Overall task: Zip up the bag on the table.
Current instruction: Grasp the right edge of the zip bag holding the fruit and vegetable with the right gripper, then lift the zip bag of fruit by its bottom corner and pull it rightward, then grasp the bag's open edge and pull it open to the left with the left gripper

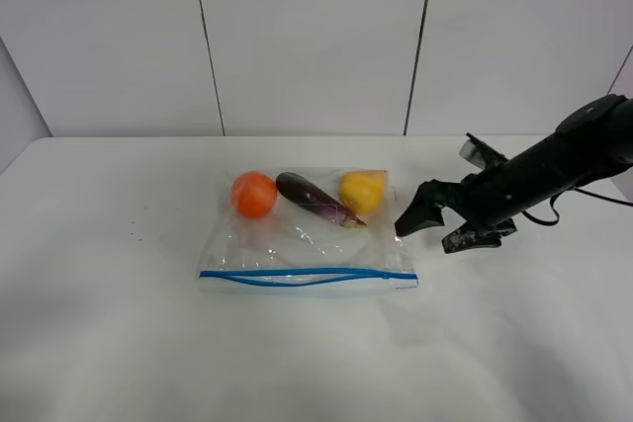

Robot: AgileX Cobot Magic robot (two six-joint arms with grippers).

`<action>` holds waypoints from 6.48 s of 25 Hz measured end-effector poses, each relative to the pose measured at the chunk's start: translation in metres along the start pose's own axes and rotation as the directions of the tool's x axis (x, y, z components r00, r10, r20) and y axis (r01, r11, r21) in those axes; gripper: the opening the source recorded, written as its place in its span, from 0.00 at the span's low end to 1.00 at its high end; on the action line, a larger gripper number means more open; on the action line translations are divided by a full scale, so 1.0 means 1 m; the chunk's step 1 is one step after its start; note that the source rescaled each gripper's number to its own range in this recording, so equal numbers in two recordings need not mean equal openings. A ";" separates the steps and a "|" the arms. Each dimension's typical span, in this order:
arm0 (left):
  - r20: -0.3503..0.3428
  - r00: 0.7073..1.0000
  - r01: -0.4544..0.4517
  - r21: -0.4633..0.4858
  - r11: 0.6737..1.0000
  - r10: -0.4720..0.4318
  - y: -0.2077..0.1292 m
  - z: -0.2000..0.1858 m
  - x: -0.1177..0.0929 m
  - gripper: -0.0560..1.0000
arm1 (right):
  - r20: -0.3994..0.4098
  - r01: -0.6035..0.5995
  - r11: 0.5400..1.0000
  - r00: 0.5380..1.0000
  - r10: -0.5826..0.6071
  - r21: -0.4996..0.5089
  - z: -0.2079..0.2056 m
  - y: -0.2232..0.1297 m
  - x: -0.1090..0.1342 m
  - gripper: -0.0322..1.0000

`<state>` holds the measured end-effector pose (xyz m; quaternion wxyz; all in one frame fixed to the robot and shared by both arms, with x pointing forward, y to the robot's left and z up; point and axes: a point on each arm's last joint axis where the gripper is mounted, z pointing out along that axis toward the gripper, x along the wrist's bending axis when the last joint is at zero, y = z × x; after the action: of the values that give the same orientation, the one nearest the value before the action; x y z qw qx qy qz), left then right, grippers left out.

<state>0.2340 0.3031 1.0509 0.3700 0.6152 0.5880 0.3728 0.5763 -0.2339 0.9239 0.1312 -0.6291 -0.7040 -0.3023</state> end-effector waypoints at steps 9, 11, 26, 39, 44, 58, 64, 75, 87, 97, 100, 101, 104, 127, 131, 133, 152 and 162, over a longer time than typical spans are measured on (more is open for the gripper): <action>0.000 1.000 0.000 0.000 1.000 0.000 0.000 0.000 0.000 0.99 | -0.113 -0.041 0.999 0.993 0.042 0.013 0.015 0.001 -0.034 0.92; 0.000 1.000 0.000 0.000 1.000 0.000 0.000 0.000 0.000 0.99 | -0.126 -0.030 1.000 0.992 0.029 -0.006 0.011 0.002 -0.039 0.92; 0.000 1.000 0.000 0.000 1.000 0.000 0.000 0.000 0.000 0.99 | -0.239 -0.012 0.999 0.971 0.020 0.037 0.037 -0.006 -0.050 0.91; 0.000 1.000 0.000 0.000 1.000 0.000 0.000 0.000 0.000 0.99 | -0.271 -0.006 0.999 0.962 0.016 0.036 0.046 -0.008 -0.053 0.90; 0.000 1.000 0.000 0.000 1.000 0.000 0.000 0.000 0.000 0.99 | -0.280 -0.020 0.999 0.960 0.032 0.048 0.053 -0.011 -0.057 0.89; 0.000 1.000 0.000 0.000 1.000 0.000 0.000 0.000 0.000 0.99 | -0.349 -0.058 0.997 0.934 0.072 0.049 0.066 -0.015 -0.061 0.75; 0.000 1.000 0.000 0.000 1.000 0.000 0.000 0.000 0.000 0.99 | -0.349 -0.059 0.997 0.934 0.073 0.050 0.066 -0.015 -0.061 0.40; 0.000 1.000 0.000 0.000 1.000 0.000 0.000 0.000 0.000 0.99 | -0.409 -0.047 0.997 0.910 0.071 0.068 0.064 -0.016 -0.056 0.03; 0.000 1.000 0.000 0.000 1.000 0.000 0.000 0.000 0.000 0.99 | -0.489 -0.092 0.992 0.864 0.122 0.085 0.060 -0.015 -0.048 0.03; 0.000 1.000 0.000 0.000 1.000 0.000 0.000 0.000 0.000 0.99 | -0.495 -0.158 0.984 0.851 0.176 0.079 0.050 -0.008 -0.041 0.03; 0.000 1.000 0.000 0.000 1.000 0.000 0.000 0.000 0.000 0.99 | -0.495 -0.165 0.984 0.851 0.176 0.065 0.042 -0.004 -0.036 0.03; 0.000 1.000 0.000 0.000 1.000 0.000 0.000 0.000 0.000 0.99 | -0.495 -0.165 0.984 0.851 0.174 0.061 0.040 -0.003 -0.034 0.03; 0.000 1.000 0.000 0.000 1.000 0.000 0.000 0.000 0.000 0.99 | -0.496 -0.162 0.985 0.852 0.167 0.052 0.036 -0.001 -0.031 0.03; 0.002 1.000 0.002 -0.034 0.999 -0.002 0.006 -0.005 0.000 0.99 | -0.497 -0.158 0.987 0.853 0.158 0.042 0.032 0.000 -0.028 0.03; 0.003 1.000 0.003 -0.082 0.997 -0.002 0.033 -0.011 0.000 0.99 | -0.497 -0.158 0.987 0.853 0.158 0.042 0.032 0.000 -0.028 0.03; 0.006 1.000 0.013 -0.113 0.993 -0.013 0.048 -0.011 0.000 0.99 | -0.497 -0.158 0.987 0.853 0.158 0.042 0.032 0.000 -0.028 0.03; 0.211 0.597 0.783 0.060 0.620 -0.774 0.082 0.008 -0.015 0.99 | -0.497 -0.158 0.987 0.853 0.158 0.042 0.032 0.000 -0.028 0.03; 0.250 0.113 0.979 0.140 0.151 -0.962 0.095 0.012 -0.015 0.99 | -0.497 -0.158 0.987 0.853 0.158 0.042 0.032 0.000 -0.028 0.03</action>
<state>0.2869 0.2849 1.1300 0.6198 0.1177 0.7752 -0.0325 0.5878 -0.2377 0.8831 0.3328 -0.5852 -0.5924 -0.4425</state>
